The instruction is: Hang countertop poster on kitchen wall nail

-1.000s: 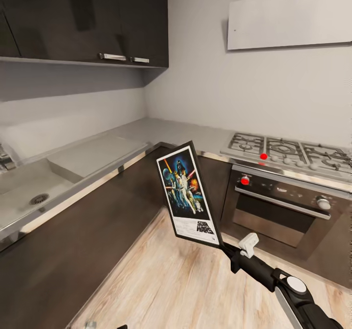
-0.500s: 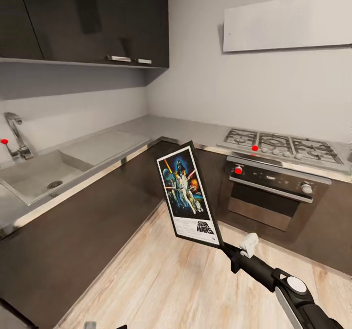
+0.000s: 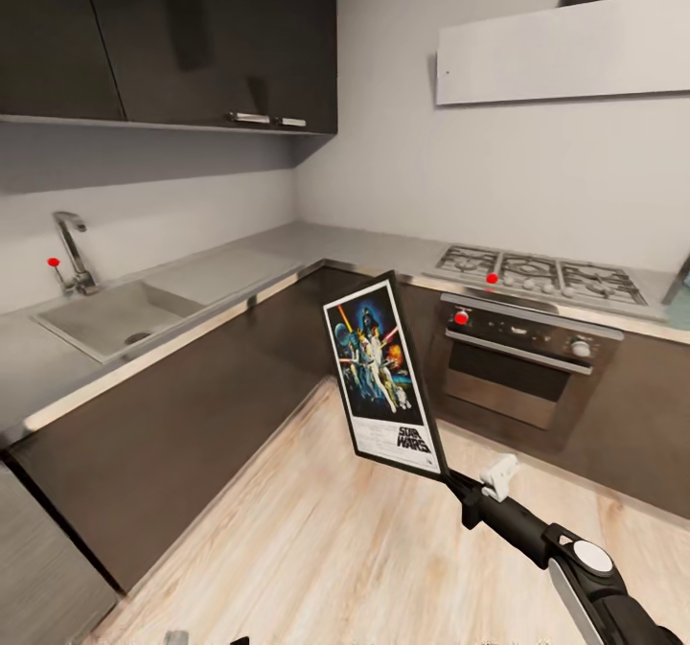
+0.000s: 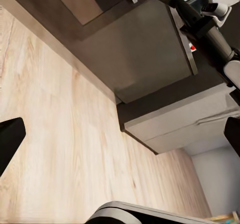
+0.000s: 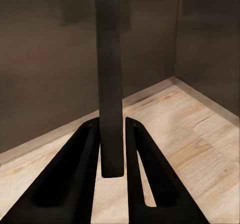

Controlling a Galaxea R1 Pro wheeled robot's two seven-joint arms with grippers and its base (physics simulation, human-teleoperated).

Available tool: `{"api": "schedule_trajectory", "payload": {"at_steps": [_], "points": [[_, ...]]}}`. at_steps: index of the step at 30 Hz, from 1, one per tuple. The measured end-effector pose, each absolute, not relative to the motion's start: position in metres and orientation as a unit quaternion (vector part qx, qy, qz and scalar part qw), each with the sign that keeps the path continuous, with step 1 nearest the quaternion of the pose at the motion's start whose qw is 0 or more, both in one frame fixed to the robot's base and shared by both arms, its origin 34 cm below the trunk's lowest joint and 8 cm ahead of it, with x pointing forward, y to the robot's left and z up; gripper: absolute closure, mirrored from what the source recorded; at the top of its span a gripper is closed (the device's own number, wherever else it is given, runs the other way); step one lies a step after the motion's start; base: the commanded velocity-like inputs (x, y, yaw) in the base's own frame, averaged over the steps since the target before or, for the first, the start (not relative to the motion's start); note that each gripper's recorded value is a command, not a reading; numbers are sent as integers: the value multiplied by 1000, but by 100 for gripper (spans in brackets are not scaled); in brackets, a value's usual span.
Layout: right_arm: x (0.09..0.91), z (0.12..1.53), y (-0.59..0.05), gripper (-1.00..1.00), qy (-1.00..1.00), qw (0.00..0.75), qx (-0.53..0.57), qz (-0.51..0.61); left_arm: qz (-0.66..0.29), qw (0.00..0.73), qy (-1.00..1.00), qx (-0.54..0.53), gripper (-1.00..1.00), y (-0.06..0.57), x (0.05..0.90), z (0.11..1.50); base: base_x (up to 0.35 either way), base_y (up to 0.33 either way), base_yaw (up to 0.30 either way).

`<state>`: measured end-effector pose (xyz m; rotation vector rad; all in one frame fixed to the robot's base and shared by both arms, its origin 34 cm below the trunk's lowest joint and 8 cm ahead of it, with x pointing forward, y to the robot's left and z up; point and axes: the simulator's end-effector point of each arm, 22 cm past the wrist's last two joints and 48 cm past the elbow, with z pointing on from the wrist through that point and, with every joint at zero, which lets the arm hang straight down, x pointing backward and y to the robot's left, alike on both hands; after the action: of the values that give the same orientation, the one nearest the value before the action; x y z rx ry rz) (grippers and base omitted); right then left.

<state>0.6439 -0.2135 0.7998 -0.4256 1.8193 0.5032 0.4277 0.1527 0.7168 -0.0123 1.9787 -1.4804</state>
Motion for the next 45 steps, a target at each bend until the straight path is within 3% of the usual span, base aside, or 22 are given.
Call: {"api": "schedule_trajectory", "payload": {"at_steps": [28,45], "points": [[644,800,-213,100,773,568,-181,214,-566,328,756,-6,-100,153,427,716,-201,0,213],[644,800,-214,100,773,569,-181,214,-565,331,756,-4,-100,153,427,716,-336,0,22]]}}
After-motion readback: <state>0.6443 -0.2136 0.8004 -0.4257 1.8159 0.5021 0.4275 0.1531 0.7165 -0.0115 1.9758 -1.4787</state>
